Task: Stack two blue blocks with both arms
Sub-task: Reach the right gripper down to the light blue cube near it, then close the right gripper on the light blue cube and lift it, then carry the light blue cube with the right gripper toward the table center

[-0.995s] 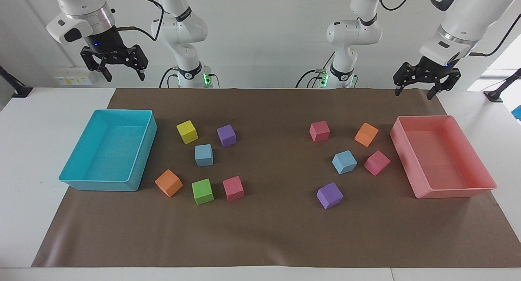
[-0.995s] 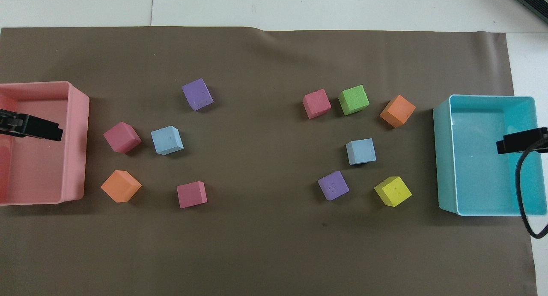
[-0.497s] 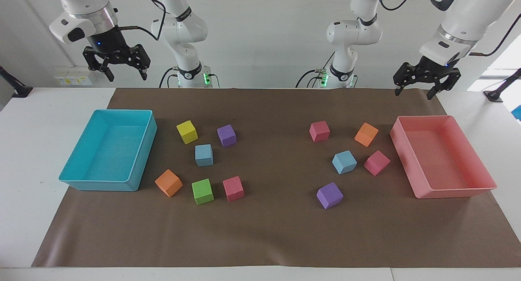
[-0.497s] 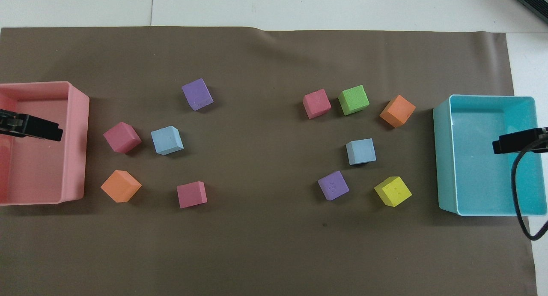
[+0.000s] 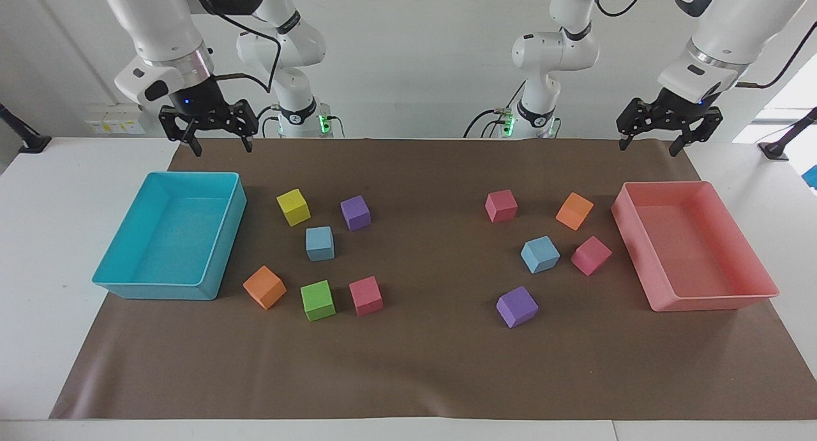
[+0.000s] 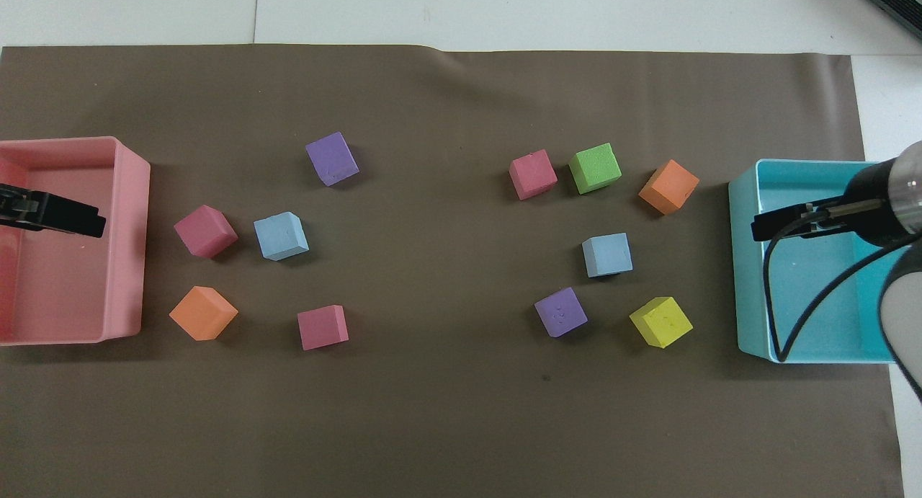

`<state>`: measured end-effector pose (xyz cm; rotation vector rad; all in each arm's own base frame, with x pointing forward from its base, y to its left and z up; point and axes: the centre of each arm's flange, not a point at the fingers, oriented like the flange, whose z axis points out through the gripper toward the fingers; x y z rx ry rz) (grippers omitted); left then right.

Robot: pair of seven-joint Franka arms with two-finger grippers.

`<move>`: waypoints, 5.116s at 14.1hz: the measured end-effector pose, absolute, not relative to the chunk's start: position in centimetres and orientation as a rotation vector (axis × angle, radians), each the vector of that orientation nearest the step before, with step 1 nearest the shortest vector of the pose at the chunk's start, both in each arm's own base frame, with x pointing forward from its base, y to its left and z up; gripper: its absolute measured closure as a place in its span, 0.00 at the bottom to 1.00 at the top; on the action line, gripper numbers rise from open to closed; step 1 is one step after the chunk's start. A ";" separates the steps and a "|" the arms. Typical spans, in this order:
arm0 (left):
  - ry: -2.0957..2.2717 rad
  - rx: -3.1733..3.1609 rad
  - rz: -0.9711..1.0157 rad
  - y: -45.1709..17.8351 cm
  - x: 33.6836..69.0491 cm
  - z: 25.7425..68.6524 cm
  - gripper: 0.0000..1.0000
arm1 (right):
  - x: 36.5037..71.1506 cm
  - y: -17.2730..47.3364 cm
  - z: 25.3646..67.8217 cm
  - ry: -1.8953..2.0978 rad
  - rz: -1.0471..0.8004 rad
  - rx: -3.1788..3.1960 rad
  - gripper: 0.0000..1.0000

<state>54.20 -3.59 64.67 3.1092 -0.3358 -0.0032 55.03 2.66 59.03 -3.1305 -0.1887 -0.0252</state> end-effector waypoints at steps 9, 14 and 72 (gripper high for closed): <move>-0.336 3.109 -0.003 -3.6 54.2 64.7 0.00 | 58.8 11.3 42.6 -0.155 0.013 -3.130 0.00; -0.336 3.109 -0.003 -3.6 54.2 64.7 0.00 | 57.7 12.7 36.0 -0.128 -0.009 -3.115 0.00; -0.336 3.109 -0.003 -3.6 54.2 64.7 0.00 | 56.8 38.6 31.0 -0.014 -0.007 -3.064 0.44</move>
